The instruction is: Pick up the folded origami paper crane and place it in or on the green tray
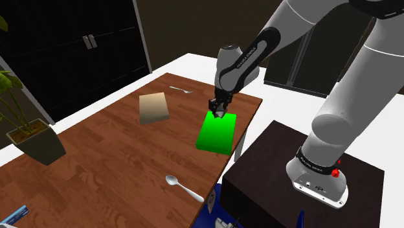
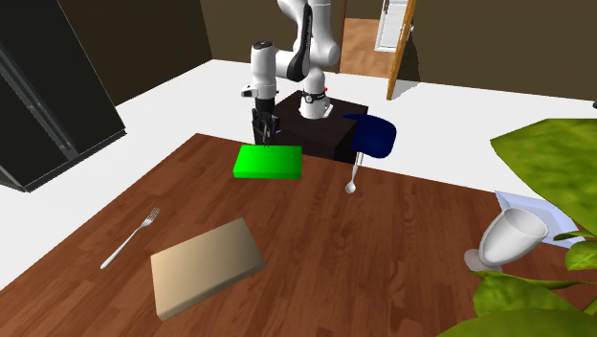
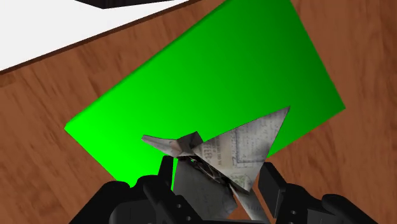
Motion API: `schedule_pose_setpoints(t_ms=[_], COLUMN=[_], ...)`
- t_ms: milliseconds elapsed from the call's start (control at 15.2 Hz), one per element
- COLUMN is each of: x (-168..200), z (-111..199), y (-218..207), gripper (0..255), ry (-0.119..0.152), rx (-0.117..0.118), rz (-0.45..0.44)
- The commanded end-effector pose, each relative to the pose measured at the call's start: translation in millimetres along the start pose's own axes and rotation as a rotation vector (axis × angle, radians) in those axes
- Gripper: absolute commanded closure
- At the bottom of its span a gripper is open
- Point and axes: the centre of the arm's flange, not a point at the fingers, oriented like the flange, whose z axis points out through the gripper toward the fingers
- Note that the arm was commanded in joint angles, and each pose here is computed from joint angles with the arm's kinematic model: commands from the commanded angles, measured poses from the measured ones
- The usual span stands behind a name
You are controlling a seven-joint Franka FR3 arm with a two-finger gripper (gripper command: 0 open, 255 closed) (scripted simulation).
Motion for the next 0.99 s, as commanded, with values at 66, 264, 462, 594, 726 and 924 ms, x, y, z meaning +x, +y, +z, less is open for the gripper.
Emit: schedule_pose_setpoints(t_ms=[66,264,462,594,726,924], x=[-3.9,-5.3,-6.7,-7.7,-8.6,-8.6], z=[14.3,30.1,45.8,56.3,66.0,66.0], y=[3.8,4.2,4.6,4.8,5.1,5.1], gripper=[255,255,255,255,255,255], ry=[0.0,0.0,0.0,0.0,0.0,0.0], rx=[0.0,0.0,0.0,0.0,0.0,0.0], rz=[-0.001,-0.001,-0.001,-0.001,-0.001,-0.001])
